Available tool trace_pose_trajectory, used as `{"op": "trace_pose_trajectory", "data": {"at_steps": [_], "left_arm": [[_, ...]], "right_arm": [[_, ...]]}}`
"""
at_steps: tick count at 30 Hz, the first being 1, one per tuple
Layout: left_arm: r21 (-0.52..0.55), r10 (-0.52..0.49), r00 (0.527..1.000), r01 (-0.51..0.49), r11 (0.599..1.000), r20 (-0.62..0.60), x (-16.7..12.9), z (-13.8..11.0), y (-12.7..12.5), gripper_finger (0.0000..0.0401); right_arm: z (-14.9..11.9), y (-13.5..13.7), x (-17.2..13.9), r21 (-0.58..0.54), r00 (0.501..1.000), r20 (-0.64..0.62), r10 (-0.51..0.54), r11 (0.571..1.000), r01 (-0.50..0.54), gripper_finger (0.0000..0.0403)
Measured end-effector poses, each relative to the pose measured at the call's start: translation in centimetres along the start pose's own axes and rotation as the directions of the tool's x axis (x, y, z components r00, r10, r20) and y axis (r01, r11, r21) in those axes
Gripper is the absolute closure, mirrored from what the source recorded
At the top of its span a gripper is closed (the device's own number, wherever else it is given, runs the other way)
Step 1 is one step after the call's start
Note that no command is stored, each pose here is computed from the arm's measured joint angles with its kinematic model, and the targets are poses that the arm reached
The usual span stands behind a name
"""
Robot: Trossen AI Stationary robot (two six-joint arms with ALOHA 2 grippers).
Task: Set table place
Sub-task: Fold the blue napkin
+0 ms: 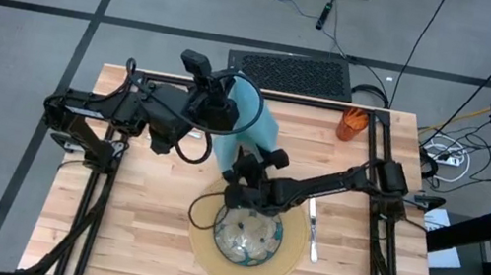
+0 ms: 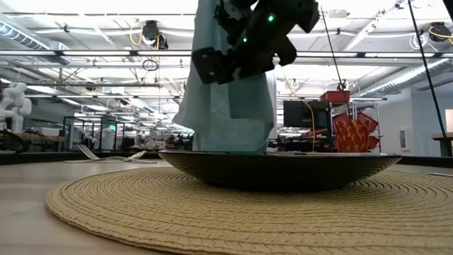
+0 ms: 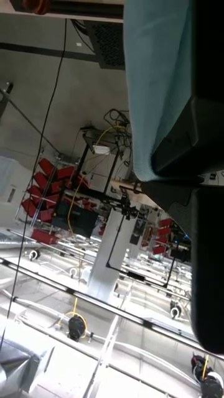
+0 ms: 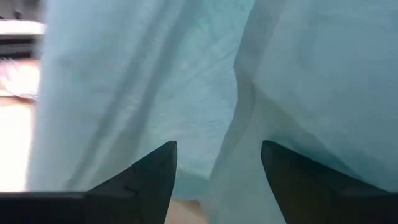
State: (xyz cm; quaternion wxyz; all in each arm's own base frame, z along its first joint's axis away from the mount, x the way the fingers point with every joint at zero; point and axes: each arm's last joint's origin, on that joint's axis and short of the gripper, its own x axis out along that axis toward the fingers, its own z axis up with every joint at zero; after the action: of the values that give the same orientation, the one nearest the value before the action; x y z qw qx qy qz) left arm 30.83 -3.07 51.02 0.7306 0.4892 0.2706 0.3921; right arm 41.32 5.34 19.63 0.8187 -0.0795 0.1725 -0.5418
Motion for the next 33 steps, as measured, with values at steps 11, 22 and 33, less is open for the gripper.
{"op": "trace_pose_trajectory", "data": {"at_steps": [11, 22, 33], "left_arm": [[0.007, -0.003, 1.0, 0.003, 1.0, 0.0, 0.0, 0.0, -0.1, 0.0401], [0.006, -0.003, 1.0, 0.003, 1.0, 0.001, 0.0, 0.0, -0.1, 0.0401], [0.003, -0.019, 0.999, 0.019, 1.0, 0.037, 0.0, 0.1, -0.1, 0.0401]], "right_arm": [[-0.7, 0.5, -4.2, -0.028, 0.996, 0.089, -0.013, 0.999, 0.016, 0.0198], [-2.2, 0.2, -6.0, 0.006, 0.996, 0.012, 0.086, 0.996, -0.086, 0.0229], [-2.7, 1.0, -10.2, 0.167, 0.976, 0.033, 0.216, 0.962, -0.218, 0.0194]]}}
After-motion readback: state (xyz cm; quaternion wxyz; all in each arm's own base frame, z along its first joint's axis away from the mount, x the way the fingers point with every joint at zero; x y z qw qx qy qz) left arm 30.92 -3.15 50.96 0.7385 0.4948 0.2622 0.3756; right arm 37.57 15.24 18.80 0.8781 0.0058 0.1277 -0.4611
